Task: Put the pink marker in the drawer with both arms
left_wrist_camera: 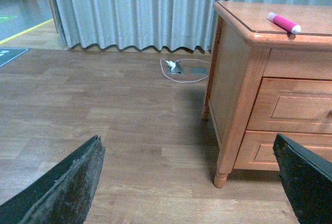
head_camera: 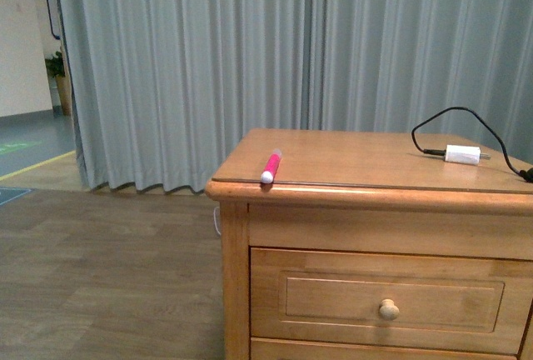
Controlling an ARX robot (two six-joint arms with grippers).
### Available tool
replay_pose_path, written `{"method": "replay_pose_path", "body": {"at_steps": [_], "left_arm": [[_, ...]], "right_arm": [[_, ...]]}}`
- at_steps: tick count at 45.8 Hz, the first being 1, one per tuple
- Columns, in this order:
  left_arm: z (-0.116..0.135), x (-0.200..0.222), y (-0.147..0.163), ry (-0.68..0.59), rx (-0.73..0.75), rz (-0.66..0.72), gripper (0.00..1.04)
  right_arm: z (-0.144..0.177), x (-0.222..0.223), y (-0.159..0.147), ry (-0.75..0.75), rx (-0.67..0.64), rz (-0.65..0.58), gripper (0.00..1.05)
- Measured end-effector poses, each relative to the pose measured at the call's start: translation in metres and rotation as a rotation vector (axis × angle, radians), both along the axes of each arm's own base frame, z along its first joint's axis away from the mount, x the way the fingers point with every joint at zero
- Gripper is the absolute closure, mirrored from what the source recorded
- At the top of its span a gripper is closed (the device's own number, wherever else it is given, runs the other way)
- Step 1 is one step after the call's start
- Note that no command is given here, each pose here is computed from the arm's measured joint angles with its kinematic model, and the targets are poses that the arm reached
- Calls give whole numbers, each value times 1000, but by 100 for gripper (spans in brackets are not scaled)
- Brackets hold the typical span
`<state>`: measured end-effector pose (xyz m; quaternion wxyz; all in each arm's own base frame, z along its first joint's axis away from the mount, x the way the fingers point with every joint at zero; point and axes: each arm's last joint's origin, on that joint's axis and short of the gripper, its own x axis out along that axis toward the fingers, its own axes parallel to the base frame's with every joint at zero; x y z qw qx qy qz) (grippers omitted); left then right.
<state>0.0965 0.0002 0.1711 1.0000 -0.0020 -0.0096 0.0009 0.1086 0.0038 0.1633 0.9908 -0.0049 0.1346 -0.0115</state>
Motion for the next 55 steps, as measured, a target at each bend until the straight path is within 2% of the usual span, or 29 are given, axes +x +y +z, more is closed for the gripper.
{"method": "replay_pose_path", "body": {"at_steps": [8, 14, 24, 35, 45, 55], "left_arm": [[0, 0, 0, 0, 0, 0, 6], [0, 0, 0, 0, 0, 0, 6], [0, 0, 0, 0, 0, 0, 6], [0, 0, 0, 0, 0, 0, 6], [0, 0, 0, 0, 0, 0, 6], [0, 0, 0, 0, 0, 0, 6]], "right_arm": [[1, 39, 12, 57, -1, 60, 8], [-2, 85, 29, 98, 13, 83, 8], [-32, 164, 68, 245, 3, 110, 8], [-49, 236, 105, 241, 19, 92, 8], [-68, 276, 112, 231, 26, 26, 8], [-88, 303, 103, 238, 25, -31, 8]]}}
